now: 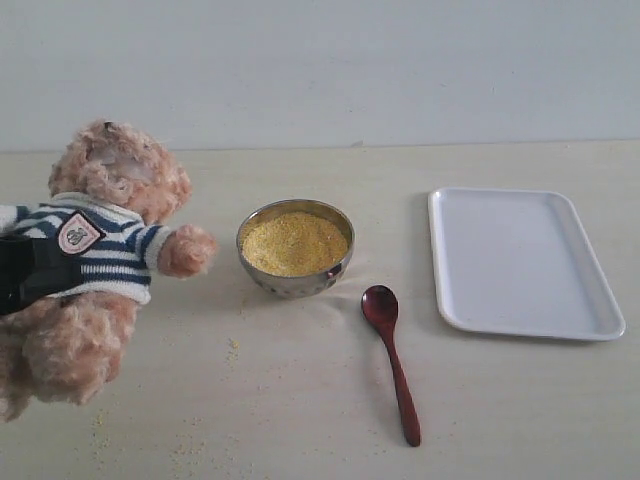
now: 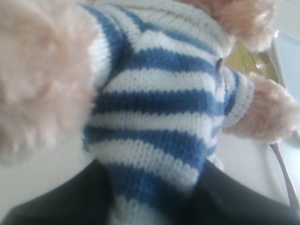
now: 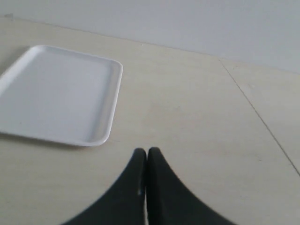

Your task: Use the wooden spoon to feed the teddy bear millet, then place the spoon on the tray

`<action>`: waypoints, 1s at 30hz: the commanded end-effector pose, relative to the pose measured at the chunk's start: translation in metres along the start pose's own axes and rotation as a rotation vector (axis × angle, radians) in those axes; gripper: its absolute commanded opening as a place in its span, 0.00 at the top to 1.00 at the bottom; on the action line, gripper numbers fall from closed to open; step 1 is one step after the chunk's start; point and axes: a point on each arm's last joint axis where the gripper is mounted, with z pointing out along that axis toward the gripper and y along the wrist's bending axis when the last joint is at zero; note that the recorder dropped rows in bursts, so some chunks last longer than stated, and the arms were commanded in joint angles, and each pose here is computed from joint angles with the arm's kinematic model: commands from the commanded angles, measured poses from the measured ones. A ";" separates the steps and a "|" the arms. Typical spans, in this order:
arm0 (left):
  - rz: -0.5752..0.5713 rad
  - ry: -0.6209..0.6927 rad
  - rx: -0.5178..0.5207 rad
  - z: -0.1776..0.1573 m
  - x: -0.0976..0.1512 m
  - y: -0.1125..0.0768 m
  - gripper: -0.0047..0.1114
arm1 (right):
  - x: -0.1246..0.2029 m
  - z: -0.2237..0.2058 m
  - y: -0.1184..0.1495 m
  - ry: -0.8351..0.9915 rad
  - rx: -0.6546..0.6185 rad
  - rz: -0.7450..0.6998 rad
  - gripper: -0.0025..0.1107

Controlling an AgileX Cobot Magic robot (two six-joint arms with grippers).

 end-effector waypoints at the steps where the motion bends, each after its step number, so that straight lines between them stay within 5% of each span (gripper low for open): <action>1: 0.018 -0.007 0.039 -0.001 0.008 -0.001 0.92 | -0.003 0.000 -0.001 -0.047 0.012 -0.079 0.98; 5: 0.033 -0.007 0.034 0.000 0.013 0.001 0.92 | -0.008 0.000 0.000 -0.095 0.006 -0.034 0.98; 11: 0.054 -0.008 0.035 0.000 0.015 0.001 0.92 | -0.025 -0.004 0.004 -0.253 -0.173 0.908 0.98; 16: 0.054 -0.008 0.035 0.000 0.015 0.001 0.92 | -0.033 -0.007 -0.003 -0.359 -0.183 1.107 0.98; 21: 0.088 -0.010 0.036 0.000 0.015 0.001 0.92 | -0.053 -0.024 -0.030 -0.787 -0.131 1.284 0.98; 23: 0.086 -0.011 0.036 0.000 0.015 0.001 0.92 | -0.076 -0.037 -0.031 -0.933 -0.253 1.248 0.98; 25: 0.088 -0.011 0.036 0.000 0.015 0.001 0.92 | -0.112 -0.045 -0.019 -0.949 -0.420 1.007 0.98; 28: 0.087 -0.010 0.037 0.000 0.015 0.001 0.92 | -0.153 -0.026 -0.001 -0.814 -0.500 0.582 0.98; 30: 0.087 -0.010 0.037 0.000 0.015 0.001 0.92 | -0.168 0.009 0.003 -0.650 -0.478 0.468 0.98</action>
